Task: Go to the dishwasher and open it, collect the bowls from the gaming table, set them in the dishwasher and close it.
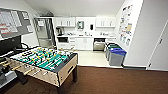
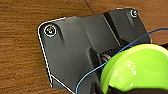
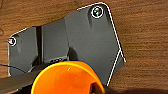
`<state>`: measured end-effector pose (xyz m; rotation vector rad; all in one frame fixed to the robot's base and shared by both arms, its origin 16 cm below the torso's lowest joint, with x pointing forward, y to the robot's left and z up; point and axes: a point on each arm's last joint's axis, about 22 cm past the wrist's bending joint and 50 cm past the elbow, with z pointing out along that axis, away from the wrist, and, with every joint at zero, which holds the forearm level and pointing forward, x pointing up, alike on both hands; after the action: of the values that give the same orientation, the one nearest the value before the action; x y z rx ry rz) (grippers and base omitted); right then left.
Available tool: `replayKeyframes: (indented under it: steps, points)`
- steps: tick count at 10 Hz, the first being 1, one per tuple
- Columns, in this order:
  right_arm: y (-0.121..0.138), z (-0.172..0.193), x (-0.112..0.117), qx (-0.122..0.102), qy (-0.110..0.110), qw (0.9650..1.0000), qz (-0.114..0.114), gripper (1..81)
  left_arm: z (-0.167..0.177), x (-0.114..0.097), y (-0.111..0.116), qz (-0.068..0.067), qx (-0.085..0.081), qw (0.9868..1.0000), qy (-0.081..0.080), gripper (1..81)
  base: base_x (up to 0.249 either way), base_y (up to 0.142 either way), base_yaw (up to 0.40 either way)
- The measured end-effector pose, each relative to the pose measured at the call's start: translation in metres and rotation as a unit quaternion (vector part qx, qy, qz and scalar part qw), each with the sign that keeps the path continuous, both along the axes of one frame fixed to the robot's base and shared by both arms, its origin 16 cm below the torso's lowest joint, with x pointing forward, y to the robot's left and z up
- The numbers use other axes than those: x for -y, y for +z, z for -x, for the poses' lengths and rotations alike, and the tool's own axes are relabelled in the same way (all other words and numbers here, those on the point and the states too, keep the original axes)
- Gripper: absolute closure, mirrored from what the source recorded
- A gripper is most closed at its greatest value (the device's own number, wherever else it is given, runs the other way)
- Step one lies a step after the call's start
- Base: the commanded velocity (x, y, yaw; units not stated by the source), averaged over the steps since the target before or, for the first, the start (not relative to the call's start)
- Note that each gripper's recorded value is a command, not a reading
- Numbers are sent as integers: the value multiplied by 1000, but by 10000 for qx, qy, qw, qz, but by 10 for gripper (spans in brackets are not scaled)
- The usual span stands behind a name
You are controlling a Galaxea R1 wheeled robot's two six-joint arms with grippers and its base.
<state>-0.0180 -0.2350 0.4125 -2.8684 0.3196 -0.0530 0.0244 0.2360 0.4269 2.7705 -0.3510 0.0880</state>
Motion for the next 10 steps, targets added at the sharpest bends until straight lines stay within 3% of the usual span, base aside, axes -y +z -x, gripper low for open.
replayKeyframes:
  steps: [10]
  points:
    - [0,-5,-1,33,-3,10000,-8,811,-3,1,0,14,23,10000,6,811,96,-75,0]
